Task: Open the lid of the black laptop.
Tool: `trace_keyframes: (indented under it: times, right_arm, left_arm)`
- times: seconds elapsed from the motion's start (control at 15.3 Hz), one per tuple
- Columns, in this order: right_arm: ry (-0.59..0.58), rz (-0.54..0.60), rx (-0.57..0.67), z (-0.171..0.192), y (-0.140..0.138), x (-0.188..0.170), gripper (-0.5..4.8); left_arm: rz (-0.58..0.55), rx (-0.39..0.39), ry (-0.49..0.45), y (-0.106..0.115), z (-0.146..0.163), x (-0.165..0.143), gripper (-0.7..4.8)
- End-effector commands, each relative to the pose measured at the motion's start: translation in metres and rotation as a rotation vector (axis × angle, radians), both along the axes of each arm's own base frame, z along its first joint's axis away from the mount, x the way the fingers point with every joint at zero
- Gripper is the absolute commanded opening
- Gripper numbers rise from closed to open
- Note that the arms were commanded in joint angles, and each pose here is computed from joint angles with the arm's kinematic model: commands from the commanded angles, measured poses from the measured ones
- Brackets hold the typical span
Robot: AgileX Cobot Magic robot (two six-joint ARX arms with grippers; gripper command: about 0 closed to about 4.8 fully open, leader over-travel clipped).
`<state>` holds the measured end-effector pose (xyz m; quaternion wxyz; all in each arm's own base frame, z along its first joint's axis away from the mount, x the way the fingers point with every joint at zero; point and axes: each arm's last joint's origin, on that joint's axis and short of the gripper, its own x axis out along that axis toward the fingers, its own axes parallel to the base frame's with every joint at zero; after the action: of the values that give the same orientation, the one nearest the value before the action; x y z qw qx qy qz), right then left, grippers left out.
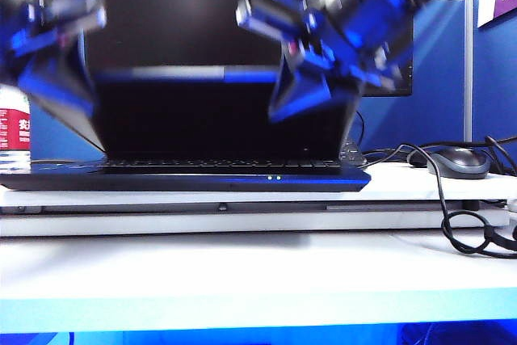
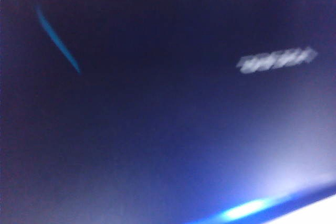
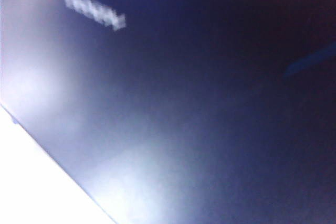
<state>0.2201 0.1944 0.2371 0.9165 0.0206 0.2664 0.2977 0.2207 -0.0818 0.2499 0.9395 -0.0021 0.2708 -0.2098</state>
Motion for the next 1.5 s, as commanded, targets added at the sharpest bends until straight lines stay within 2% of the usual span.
trace_keyframes:
  times: [0.07, 0.39, 0.72, 1.04, 1.3, 1.5]
  right_arm:
    - [-0.145, -0.025, 0.081, 0.028, 0.003, 0.012, -0.06]
    - [-0.212, -0.043, 0.091, 0.052, 0.0, 0.022, -0.06]
    - [-0.261, -0.078, 0.119, 0.077, -0.008, 0.033, -0.06]
    - [-0.38, -0.108, 0.153, 0.117, -0.015, 0.044, -0.06]
    - [-0.399, -0.126, 0.162, 0.127, -0.02, 0.048, -0.06]
    - [-0.404, -0.123, 0.166, 0.127, -0.02, 0.048, -0.06]
  left_arm:
    - [0.006, -0.03, -0.143, 0.0, 0.028, 0.004, 0.53]
    - [0.029, -0.03, -0.191, 0.0, 0.042, 0.006, 0.53]
    - [0.049, -0.019, -0.305, -0.001, 0.068, 0.009, 0.53]
    - [0.047, -0.039, -0.389, -0.001, 0.093, 0.01, 0.53]
    - [0.018, -0.043, -0.332, -0.002, 0.088, 0.009, 0.53]
    - [0.019, -0.04, -0.363, -0.002, 0.091, 0.009, 0.53]
